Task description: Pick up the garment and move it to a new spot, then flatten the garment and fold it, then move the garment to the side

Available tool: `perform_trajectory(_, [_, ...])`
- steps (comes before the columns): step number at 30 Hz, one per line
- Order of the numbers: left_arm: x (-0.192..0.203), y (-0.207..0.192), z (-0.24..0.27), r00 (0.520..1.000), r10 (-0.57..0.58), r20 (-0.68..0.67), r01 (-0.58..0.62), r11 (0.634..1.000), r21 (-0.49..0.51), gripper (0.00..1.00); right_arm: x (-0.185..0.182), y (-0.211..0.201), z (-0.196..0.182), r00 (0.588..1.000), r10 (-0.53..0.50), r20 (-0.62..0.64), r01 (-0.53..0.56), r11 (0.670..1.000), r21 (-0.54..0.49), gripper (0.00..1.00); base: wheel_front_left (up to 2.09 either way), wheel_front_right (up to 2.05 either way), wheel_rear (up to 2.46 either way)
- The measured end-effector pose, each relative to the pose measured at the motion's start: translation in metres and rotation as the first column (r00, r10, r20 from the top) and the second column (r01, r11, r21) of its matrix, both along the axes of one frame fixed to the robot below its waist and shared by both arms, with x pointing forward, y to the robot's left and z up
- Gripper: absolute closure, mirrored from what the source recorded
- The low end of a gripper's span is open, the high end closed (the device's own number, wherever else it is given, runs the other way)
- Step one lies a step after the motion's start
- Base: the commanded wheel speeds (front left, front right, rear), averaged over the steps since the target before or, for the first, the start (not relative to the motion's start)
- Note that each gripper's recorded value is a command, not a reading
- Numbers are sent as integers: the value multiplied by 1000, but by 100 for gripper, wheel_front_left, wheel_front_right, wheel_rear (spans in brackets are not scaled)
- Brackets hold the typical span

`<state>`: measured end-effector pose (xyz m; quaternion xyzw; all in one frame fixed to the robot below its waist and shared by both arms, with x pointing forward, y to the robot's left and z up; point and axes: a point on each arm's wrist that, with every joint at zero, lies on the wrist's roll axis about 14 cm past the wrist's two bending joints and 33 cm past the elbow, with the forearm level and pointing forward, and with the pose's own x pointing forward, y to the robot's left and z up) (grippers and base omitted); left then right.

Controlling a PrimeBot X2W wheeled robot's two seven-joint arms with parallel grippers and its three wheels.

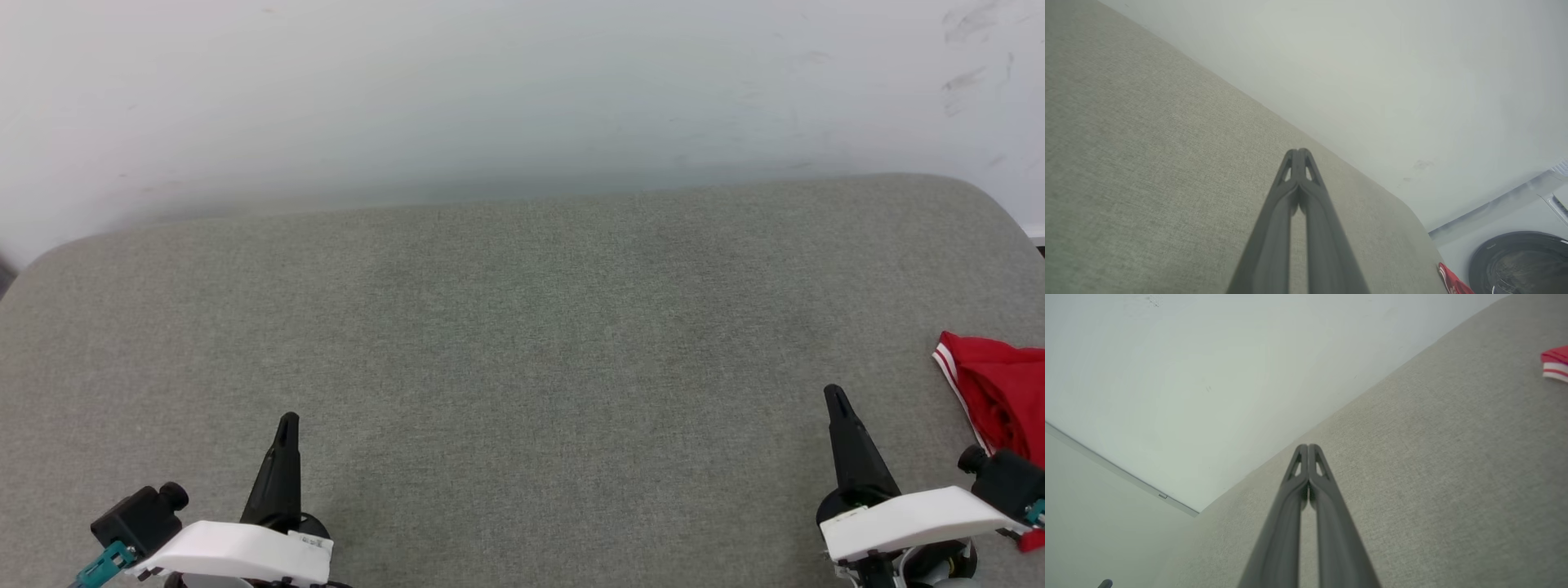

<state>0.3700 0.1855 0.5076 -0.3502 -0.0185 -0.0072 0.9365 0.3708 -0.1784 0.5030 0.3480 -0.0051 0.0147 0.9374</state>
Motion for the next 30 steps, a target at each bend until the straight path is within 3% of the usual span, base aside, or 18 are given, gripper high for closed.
perform_trajectory(15, [4,5,-5,999,4,-32,-10,982,-189,100,4,-7,-2,1000,-14,-26,19,982,190,100,0,0,0])
perform_trajectory(30, [7,7,-7,999,-1,-51,-17,937,-350,100,7,-12,-3,999,-19,-44,33,935,352,100,0,0,0])
